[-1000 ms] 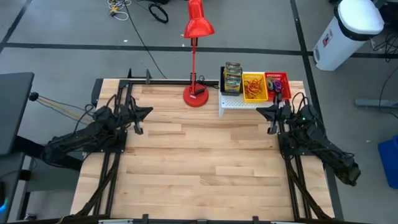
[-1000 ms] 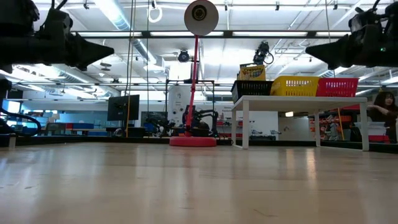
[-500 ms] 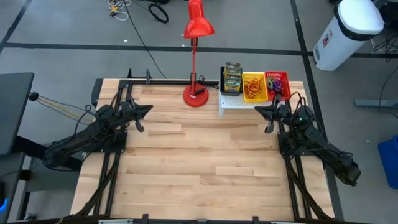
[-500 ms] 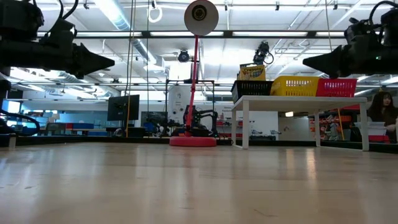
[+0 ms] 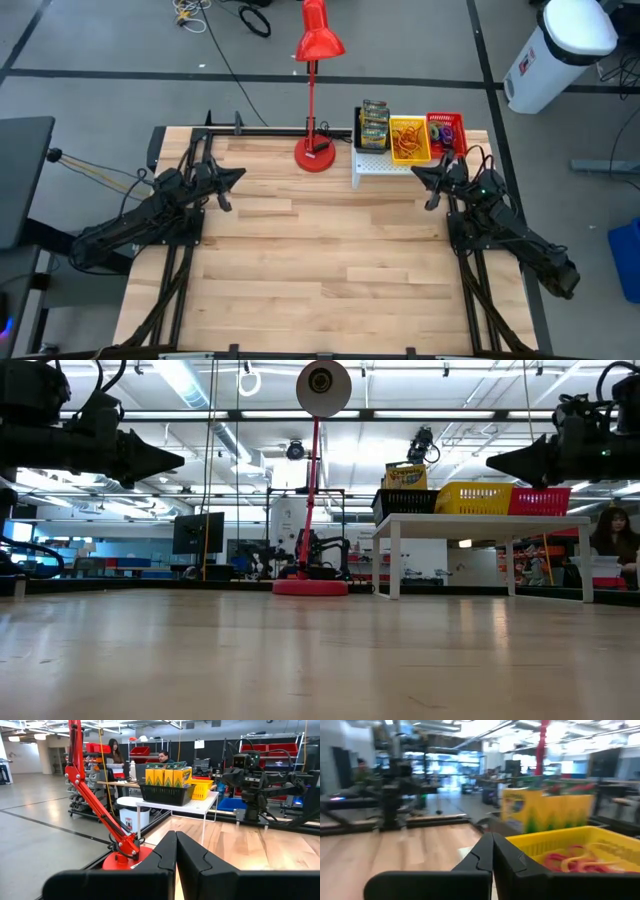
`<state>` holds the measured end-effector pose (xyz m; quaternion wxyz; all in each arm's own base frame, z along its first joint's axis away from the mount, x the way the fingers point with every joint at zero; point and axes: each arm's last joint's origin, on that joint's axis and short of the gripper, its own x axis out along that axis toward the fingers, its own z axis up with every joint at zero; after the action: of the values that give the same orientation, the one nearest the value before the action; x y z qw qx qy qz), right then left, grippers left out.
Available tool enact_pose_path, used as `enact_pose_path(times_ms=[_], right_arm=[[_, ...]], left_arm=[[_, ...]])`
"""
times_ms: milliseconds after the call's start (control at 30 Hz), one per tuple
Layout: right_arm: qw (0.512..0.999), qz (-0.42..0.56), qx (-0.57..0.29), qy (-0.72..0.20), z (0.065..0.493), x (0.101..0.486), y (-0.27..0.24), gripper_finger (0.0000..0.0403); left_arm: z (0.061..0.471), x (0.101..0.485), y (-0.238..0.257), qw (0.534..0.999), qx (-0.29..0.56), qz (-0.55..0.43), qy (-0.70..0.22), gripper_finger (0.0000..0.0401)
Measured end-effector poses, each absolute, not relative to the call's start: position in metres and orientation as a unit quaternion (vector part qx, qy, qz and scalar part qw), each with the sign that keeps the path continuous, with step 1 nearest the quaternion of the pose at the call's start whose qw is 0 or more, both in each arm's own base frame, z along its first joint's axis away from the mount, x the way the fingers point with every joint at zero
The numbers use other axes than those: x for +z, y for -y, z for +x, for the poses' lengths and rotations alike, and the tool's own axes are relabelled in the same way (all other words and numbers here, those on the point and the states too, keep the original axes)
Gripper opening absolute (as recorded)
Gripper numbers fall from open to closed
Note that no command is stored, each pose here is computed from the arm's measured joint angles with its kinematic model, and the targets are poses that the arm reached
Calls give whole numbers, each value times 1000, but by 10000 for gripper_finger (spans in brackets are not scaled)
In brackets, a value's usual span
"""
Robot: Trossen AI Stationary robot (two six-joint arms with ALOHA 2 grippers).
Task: Pick & Place Office Desk Supplies
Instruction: Return to home position
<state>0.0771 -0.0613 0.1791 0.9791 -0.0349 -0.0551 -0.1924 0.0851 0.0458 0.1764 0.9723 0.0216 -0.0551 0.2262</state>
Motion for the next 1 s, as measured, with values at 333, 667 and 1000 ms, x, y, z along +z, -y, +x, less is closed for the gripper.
enact_pose_path(times_ms=[333,667,1000], right_arm=[[966,7,-251,57,73,176,62,2],[895,-22,-445,31,73,173,63,1],[916,-32,-400,28,80,174,54,1]], left_arm=[[85,176,-46,972,227,22,55,9],[85,177,-46,972,227,22,57,9],[85,177,-46,972,227,22,57,9]])
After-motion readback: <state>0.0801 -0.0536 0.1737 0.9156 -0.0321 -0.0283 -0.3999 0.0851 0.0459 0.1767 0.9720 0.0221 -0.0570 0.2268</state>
